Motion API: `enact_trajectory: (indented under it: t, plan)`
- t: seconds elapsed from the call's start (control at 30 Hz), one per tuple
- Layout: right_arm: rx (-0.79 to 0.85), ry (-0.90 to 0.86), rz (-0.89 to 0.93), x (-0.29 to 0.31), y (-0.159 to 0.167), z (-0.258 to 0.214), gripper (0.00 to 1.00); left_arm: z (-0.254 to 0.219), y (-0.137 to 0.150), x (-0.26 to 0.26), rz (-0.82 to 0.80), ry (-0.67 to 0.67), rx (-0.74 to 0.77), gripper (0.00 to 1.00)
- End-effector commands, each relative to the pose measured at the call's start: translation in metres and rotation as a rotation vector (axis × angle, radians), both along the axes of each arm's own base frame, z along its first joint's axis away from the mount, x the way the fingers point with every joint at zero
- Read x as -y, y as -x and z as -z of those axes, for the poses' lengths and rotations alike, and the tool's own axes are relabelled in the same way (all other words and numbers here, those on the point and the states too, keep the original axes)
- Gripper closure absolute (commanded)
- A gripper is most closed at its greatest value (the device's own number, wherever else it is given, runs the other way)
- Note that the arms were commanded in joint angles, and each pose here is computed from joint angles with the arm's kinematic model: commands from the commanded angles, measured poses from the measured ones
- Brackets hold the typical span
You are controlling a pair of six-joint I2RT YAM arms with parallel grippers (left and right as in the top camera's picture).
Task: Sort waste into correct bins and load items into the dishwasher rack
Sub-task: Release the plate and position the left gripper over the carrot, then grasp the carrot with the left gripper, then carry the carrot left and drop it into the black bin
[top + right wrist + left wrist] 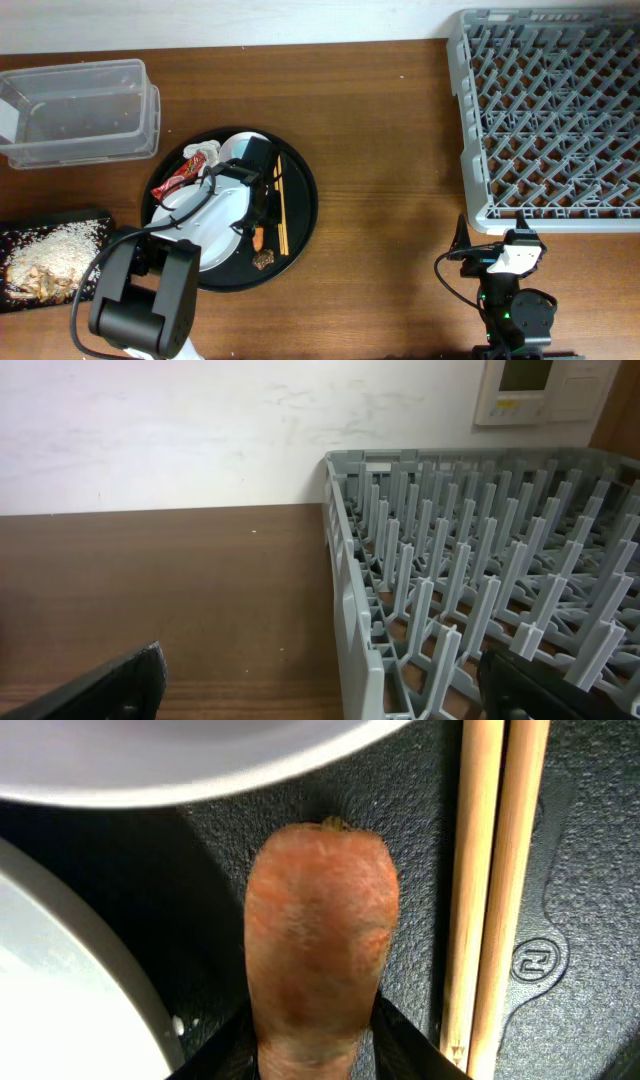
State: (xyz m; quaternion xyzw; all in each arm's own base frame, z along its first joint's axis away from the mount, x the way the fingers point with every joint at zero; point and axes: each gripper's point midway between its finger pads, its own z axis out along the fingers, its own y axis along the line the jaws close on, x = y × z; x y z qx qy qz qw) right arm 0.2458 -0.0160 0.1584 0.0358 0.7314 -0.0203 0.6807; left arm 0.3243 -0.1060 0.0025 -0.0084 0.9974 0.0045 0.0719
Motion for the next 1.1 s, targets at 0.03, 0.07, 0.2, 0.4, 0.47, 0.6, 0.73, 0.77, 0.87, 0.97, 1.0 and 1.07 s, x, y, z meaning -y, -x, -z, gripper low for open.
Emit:
enact_trajectory:
  t: [0.03,0.07,0.2,0.4,0.47,0.6,0.73,0.77,0.87,0.97,1.0,1.07]
  plan:
    - [-0.004,0.0,0.019,0.004,0.001,0.002,0.02,0.004,0.002,-0.002,0.017,-0.016,-0.01,0.65]
    - [-0.004,0.0,0.018,0.004,0.001,0.002,0.02,0.004,0.002,-0.003,0.017,-0.016,-0.011,0.66]
    - [-0.004,0.0,0.018,0.004,0.001,0.002,0.02,0.004,0.004,-0.003,0.017,-0.018,-0.019,0.76]
    - [-0.004,0.0,0.019,0.004,0.001,0.002,0.02,0.002,0.011,-0.006,0.017,-0.029,-0.05,0.84]
    - [-0.004,0.0,0.018,0.004,0.001,0.002,0.02,-0.005,0.013,-0.006,0.014,-0.033,-0.061,0.84]
    - [-0.004,0.0,0.018,0.004,0.001,0.002,0.02,-0.034,0.005,-0.003,0.014,-0.029,-0.061,0.84]
    - [-0.004,0.0,0.018,0.004,0.001,0.002,0.02,-0.082,-0.012,0.002,0.011,-0.012,0.002,0.84]
    - [-0.004,0.0,0.018,0.004,0.001,0.002,0.02,-0.097,-0.018,0.002,0.007,-0.008,0.031,0.84]
    - [-0.004,0.0,0.018,0.004,0.001,0.002,0.02,-0.143,-0.038,-0.015,-0.042,-0.018,0.13,0.83]
    - [-0.004,0.0,0.018,0.004,0.001,0.002,0.02,-0.173,-0.049,-0.053,-0.131,-0.078,0.199,0.83]
    - [-0.004,0.0,0.018,0.004,0.001,0.002,0.02,-0.183,-0.051,-0.072,-0.176,-0.099,0.219,0.83]
    - [-0.004,0.0,0.018,0.004,0.001,0.002,0.02,-0.194,-0.051,-0.108,-0.274,-0.107,0.239,0.83]
